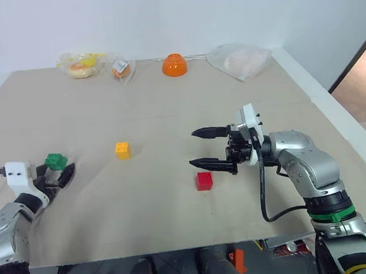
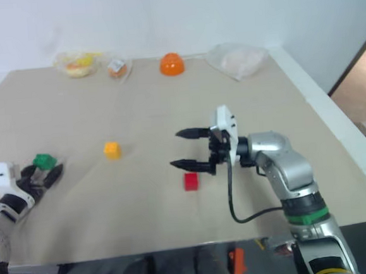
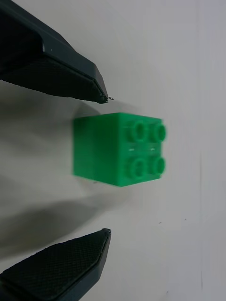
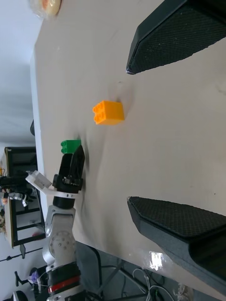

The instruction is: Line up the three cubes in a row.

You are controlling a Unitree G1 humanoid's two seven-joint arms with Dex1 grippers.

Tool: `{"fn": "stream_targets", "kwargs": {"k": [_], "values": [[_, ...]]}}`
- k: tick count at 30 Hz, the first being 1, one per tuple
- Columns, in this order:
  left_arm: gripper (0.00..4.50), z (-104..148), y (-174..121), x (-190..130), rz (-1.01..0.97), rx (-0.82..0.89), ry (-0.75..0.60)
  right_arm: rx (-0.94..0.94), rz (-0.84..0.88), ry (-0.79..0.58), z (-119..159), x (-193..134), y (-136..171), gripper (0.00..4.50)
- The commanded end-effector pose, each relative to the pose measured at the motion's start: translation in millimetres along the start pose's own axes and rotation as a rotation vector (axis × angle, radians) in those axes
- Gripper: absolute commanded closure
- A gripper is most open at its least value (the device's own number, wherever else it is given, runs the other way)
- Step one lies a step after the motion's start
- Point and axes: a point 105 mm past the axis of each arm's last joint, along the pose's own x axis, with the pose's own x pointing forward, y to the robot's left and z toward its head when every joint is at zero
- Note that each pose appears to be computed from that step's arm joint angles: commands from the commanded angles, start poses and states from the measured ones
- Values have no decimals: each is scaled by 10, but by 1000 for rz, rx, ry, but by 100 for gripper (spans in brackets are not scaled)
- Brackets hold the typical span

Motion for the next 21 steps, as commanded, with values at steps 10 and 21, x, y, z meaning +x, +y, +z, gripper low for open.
{"fn": "stream_targets", "kwargs": {"k": [10,21], "values": [[252,121,-38,165,-31,46,-32,-38,-64,-19,94,-112,-17,14],[313,447,-778,159,-508,377,-117,-50,-104,8,92,-213,-92,14]]}}
